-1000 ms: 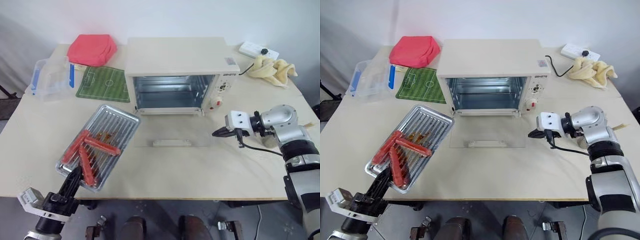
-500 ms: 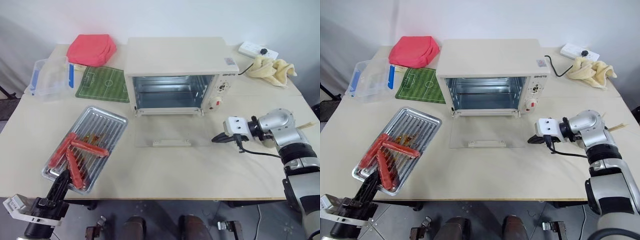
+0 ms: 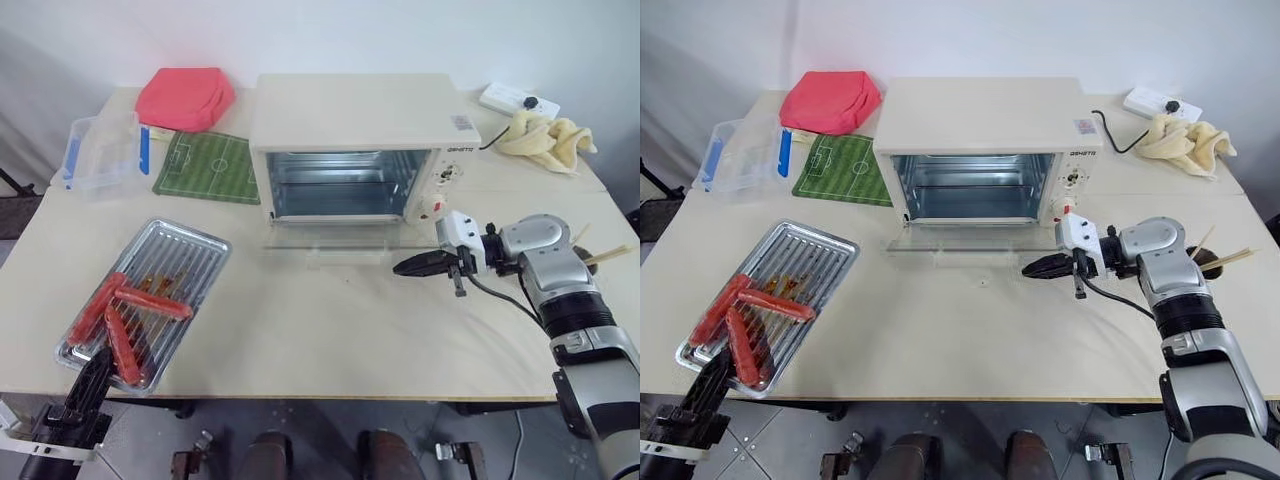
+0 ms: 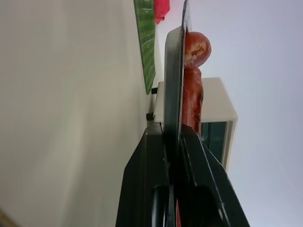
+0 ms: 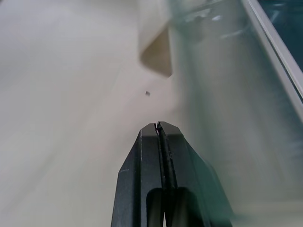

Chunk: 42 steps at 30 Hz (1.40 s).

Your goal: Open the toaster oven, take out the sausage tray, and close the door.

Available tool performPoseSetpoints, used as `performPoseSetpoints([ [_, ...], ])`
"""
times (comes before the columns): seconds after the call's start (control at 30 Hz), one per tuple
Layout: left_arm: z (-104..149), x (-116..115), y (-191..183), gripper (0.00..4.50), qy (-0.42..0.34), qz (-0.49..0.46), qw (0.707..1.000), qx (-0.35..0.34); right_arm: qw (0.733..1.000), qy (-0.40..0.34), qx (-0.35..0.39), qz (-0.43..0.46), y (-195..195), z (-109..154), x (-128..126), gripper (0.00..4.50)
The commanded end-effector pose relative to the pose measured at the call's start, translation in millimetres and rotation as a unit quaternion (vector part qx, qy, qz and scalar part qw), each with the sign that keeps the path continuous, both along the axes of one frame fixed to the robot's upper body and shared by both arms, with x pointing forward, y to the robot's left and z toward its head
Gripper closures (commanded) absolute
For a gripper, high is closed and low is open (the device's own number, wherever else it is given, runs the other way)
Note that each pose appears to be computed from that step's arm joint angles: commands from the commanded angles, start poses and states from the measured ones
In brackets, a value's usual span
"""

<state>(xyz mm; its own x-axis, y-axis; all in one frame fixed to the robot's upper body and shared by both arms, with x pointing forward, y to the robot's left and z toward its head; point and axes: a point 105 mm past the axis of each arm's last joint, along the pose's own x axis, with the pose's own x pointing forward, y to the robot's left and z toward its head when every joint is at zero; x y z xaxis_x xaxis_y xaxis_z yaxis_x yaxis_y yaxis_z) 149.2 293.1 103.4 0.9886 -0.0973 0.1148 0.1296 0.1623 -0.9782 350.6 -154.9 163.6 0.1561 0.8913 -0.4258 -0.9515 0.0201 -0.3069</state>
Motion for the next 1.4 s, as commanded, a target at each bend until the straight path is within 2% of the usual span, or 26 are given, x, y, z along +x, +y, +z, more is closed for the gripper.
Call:
performPoseSetpoints([
  [0.03,9.6,-7.5,2.7,4.5,-0.015,-0.027,0.999,0.009,0.998,-0.033,0.045,0.01,5.8,35.0,5.1,4.45],
  [0.2,10.1,-6.7,4.0,4.5,-0.003,-0.063,0.998,0.017,0.995,-0.06,0.085,-0.004,17.1,60.1,18.8,4.45],
  [0.47,20.0,8.2,-4.4,4.5,-0.014,-0.108,0.993,0.036,0.983,-0.103,0.151,-0.024,31.8,98.9,35.0,4.45],
  [0.67,22.3,26.0,-25.3,4.5,-0.001,-0.195,0.979,0.055,0.974,-0.122,0.189,-0.035,41.3,116.7,40.4,4.45],
  [0.8,28.0,40.5,-35.7,4.5,-0.004,-0.248,0.966,0.067,0.981,-0.113,0.156,-0.014,36.3,109.4,32.3,4.45],
  [0.93,34.8,65.6,-55.1,4.5,-0.008,-0.326,0.943,0.071,0.995,-0.09,0.033,-0.008,7.7,78.7,21.3,4.45],
  [1.1,35.0,96.9,-74.9,4.5,0.013,-0.391,0.918,0.066,0.994,-0.089,-0.054,-0.028,-21.7,59.3,16.6,4.45],
  [1.23,32.6,113.7,-88.2,4.5,0.039,-0.425,0.901,0.071,0.993,-0.093,-0.062,-0.04,-27.5,57.6,17.0,4.45],
  [1.4,9.2,141.7,-115.7,4.5,0.095,-0.469,0.871,0.109,0.993,-0.087,-0.055,-0.056,-35.3,56.4,13.0,4.45],
])
